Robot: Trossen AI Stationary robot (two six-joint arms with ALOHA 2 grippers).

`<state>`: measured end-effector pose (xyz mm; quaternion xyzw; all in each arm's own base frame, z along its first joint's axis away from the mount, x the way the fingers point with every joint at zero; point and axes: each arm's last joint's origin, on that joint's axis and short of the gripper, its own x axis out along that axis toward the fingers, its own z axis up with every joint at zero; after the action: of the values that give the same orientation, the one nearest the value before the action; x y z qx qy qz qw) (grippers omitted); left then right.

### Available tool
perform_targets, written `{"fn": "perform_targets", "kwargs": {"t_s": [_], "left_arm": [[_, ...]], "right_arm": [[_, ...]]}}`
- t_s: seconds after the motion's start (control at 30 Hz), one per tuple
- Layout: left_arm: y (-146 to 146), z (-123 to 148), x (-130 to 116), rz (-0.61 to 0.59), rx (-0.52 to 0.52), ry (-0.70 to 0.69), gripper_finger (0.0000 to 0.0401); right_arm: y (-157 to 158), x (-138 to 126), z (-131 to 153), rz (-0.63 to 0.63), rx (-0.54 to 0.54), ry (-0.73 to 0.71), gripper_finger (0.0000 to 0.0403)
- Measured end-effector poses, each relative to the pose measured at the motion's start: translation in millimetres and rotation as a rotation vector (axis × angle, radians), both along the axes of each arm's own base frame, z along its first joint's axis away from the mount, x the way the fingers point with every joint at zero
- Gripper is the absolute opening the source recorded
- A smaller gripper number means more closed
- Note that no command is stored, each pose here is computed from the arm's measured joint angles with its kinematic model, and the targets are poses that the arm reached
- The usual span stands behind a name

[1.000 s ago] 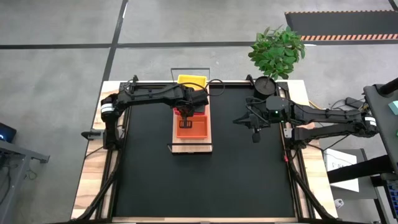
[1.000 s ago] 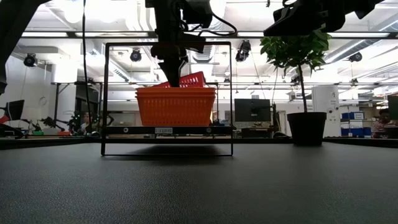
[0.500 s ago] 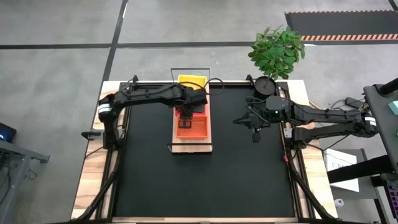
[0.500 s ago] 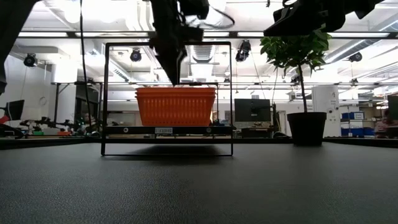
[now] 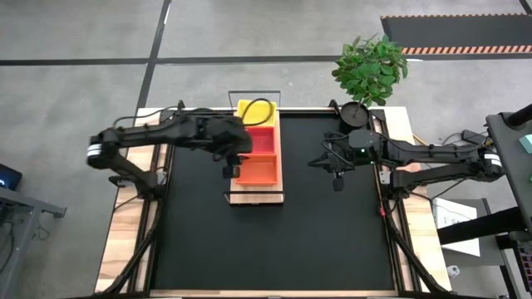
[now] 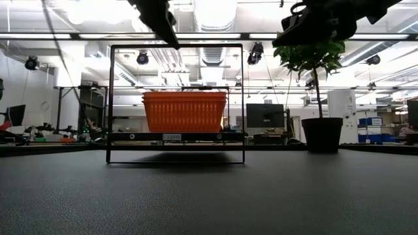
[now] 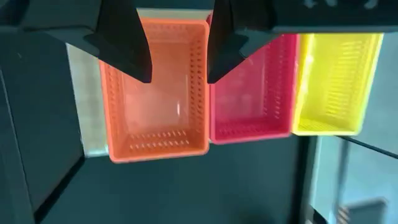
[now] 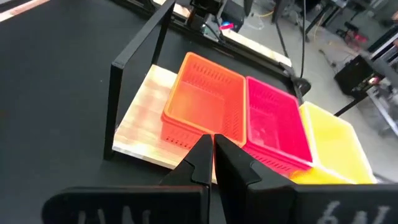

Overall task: Stack baskets on shelf by color
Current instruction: Stack the red bin on top of the stacked red bins on the shelf

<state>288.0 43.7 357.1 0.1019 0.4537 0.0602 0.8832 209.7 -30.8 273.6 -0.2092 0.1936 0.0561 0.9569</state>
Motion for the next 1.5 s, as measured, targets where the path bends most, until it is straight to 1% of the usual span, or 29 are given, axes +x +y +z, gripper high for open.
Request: {"fn": "perform_targets", "kwargs": {"t_s": [0.1,0.17,0.23,0.37,0.53,0.63,0.73,0.83,0.97,1.07,1.17,1.37,1.5], "left_arm": [[-1.9,-9.5,-19.9,0.018,0.034,-0.091,0.0139],[-0.8,-20.8,-31.4,0.052,0.075,-0.130,0.0139],[3.0,-31.8,-41.0,0.089,0.130,-0.161,0.0139],[15.2,-50.4,-53.8,0.122,0.194,-0.208,0.0126],[42.5,-63.0,-57.5,0.133,0.268,-0.221,0.0085],[63.9,-66.6,-52.5,0.148,0.318,-0.233,0.0049],[86.4,-74.7,-44.8,0.162,0.362,-0.193,0.0011],[108.9,-83.8,-37.8,0.182,0.349,-0.154,0.0007],[130.0,-106.4,-31.0,0.190,0.284,-0.086,0.0008],[139.5,-116.4,-27.6,0.204,0.267,-0.053,0.0008],[143.0,-121.7,-25.4,0.209,0.254,-0.029,0.0008],[140.8,-117.0,-24.5,0.234,0.224,-0.042,0.0008],[138.4,-107.4,-27.6,0.242,0.235,-0.075,0.0008]], "right_arm": [[-0.9,5.4,-2.8,-0.006,0.014,-0.001,0.0009],[-1.6,8.7,-4.1,-0.009,0.018,-0.005,0.0009],[-2.0,11.3,-4.7,-0.011,0.021,-0.013,0.0009],[-2.9,16.4,-5.4,-0.020,0.037,-0.033,0.0009],[-3.8,21.4,-4.3,-0.024,0.043,-0.070,0.0009],[-5.3,21.6,-4.8,-0.029,0.039,-0.068,0.0009],[-6.1,21.5,-4.7,-0.033,0.036,-0.069,0.0009],[-7.0,21.3,-4.6,-0.036,0.033,-0.070,0.0009],[-9.7,21.0,-4.7,-0.047,0.019,-0.069,0.0009],[-12.6,20.4,-4.7,-0.055,0.003,-0.069,0.0009],[-16.6,19.6,-4.8,-0.072,0.002,-0.069,0.0009],[-23.3,18.1,-4.7,-0.102,0.000,-0.069,0.0009],[-26.1,17.5,-4.7,-0.111,-0.007,-0.069,0.0009]]}}
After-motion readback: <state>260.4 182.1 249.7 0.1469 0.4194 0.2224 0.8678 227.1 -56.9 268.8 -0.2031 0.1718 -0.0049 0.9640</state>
